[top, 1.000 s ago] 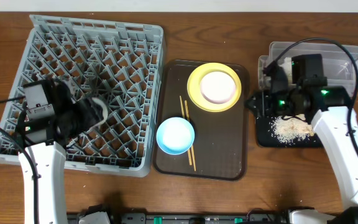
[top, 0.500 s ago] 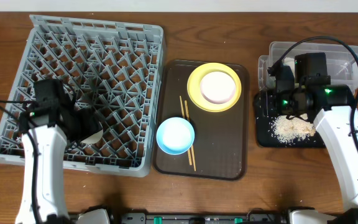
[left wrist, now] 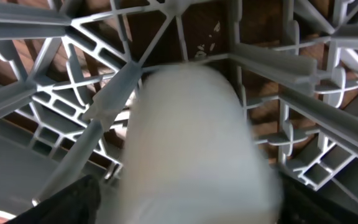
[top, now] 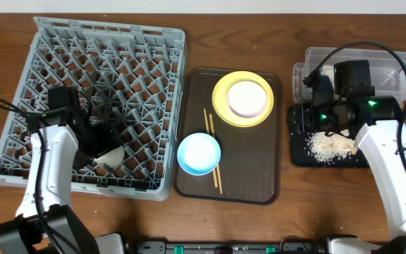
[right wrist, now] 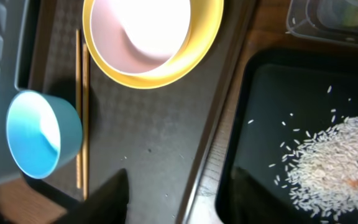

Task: Sort waste into correct bins and load items into the dishwasher
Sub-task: 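Place the white cup upside down in the dish rack with left gripper, then grasp the light-blue bowl on the tray with the left gripper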

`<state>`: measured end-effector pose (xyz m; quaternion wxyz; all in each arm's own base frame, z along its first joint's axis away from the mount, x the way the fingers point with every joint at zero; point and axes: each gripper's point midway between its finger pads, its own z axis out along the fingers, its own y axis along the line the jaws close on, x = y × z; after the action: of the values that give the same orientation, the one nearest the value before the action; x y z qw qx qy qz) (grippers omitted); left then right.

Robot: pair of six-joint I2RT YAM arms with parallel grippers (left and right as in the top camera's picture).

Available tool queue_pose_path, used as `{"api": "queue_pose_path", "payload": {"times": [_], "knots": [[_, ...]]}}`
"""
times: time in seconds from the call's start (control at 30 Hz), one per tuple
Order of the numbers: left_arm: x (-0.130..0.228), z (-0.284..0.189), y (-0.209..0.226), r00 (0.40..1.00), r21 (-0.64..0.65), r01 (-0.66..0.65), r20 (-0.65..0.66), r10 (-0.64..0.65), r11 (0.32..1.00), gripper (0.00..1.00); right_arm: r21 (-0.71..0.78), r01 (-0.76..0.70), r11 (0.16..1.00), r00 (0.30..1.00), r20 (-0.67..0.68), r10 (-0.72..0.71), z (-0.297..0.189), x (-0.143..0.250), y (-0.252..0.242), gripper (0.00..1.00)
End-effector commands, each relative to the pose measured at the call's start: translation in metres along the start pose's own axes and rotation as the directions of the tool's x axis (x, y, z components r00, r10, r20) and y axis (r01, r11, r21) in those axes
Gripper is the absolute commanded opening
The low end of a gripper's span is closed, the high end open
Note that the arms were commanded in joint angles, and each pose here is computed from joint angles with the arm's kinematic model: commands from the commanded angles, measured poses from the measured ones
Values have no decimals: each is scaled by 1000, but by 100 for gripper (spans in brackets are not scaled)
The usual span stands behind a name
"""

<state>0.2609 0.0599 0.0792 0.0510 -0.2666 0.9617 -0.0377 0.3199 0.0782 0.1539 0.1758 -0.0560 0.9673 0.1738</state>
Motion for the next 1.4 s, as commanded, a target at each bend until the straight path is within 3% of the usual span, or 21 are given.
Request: {"api": "queue_pose_path", "payload": {"times": [0.0,0.13,0.27,0.4,0.57,0.87,1.1,1.27,1.37], "knots": [[-11,-24,-4,996,21,-15,84,13,1000,88,4,10,1000,999,30,-10,-11,-6,1,66],[-16,-56,-9,981,58,-22,192,11,998,89,4,10,1000,999,32,-10,-11,-7,1,73],[-5,-91,-46,958,219,-128,281,63,967,90,8,2,1000,999,37,-3,-12,-8,-2,79],[18,-118,-95,888,255,-353,395,236,900,91,18,-28,999,999,38,27,-14,-7,-12,82],[50,-116,-146,792,211,-555,429,434,804,92,32,-69,997,997,35,68,-18,-4,-24,83],[120,-56,-223,610,148,-788,316,726,598,93,42,-105,994,994,24,104,-21,0,-33,82],[154,13,-248,551,132,-835,169,817,535,91,42,-105,994,994,22,105,-21,1,-33,82],[169,51,-246,523,111,-851,74,849,514,77,42,-105,994,994,22,105,-21,1,-33,83],[175,65,-242,512,101,-856,32,858,507,61,42,-105,994,994,22,105,-21,1,-33,83]]}}
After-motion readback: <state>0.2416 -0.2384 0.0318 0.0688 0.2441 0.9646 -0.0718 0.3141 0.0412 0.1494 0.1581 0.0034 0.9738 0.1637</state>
